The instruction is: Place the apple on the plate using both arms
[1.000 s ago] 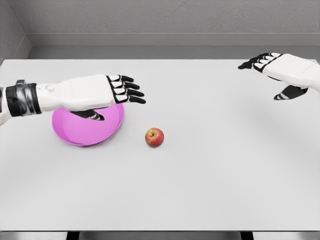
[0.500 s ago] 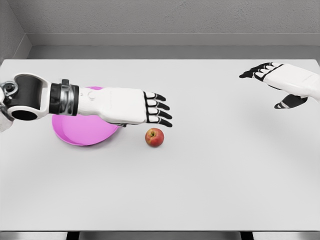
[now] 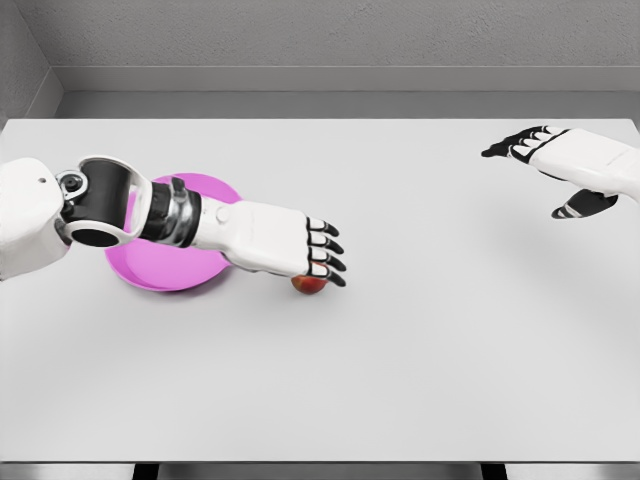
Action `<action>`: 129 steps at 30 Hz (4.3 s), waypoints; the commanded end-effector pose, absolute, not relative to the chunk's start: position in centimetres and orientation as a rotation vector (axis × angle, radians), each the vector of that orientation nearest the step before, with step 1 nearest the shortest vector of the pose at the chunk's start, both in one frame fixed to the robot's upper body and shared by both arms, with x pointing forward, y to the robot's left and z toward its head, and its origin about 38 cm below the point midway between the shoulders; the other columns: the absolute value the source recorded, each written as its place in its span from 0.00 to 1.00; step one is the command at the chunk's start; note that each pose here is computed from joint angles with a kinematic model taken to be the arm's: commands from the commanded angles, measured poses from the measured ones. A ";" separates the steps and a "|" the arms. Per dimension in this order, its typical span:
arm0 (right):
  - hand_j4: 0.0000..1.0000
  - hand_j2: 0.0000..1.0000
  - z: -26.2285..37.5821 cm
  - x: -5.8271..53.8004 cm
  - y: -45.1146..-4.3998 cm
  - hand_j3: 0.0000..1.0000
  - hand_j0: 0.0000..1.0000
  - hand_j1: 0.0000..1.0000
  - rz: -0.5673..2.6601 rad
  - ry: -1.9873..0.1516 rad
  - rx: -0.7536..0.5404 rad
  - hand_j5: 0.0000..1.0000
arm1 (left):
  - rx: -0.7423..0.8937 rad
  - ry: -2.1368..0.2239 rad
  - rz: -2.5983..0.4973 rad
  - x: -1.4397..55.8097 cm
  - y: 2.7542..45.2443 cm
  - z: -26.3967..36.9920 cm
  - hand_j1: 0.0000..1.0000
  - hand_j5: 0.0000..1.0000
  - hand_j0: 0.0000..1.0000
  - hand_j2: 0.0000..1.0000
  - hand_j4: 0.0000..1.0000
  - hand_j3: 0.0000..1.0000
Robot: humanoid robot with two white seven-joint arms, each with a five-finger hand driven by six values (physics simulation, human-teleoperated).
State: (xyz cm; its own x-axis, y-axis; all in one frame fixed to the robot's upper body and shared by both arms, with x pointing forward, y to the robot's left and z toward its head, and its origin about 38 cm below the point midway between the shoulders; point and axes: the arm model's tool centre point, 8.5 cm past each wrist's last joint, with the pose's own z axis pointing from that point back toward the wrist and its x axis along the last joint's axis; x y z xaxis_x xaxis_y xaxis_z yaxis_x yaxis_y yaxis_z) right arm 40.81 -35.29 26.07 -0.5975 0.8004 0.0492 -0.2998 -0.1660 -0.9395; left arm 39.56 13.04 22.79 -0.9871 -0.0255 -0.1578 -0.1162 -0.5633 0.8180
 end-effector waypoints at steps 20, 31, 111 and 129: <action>1.00 1.00 28.3 41.0 -37.0 1.00 1.00 1.00 1.794 -1.361 -0.688 1.00 | -0.208 1.391 2.729 40.3 10.5 21.0 1.00 1.00 1.00 1.00 1.00 1.00; 1.00 1.00 28.5 41.1 -36.4 1.00 1.00 1.00 1.801 -1.379 -0.683 1.00 | -0.297 1.270 2.737 41.1 10.6 20.0 1.00 1.00 1.00 1.00 1.00 1.00; 1.00 1.00 28.7 41.1 -36.2 1.00 1.00 1.00 1.805 -1.387 -0.687 1.00 | -0.344 1.334 2.740 42.4 10.3 20.1 0.00 0.00 0.00 0.00 0.00 0.00; 1.00 1.00 28.9 41.0 -36.3 1.00 1.00 1.00 1.811 -1.381 -0.694 1.00 | -0.712 1.459 2.927 44.3 25.5 25.7 0.00 0.00 0.00 0.00 0.00 0.00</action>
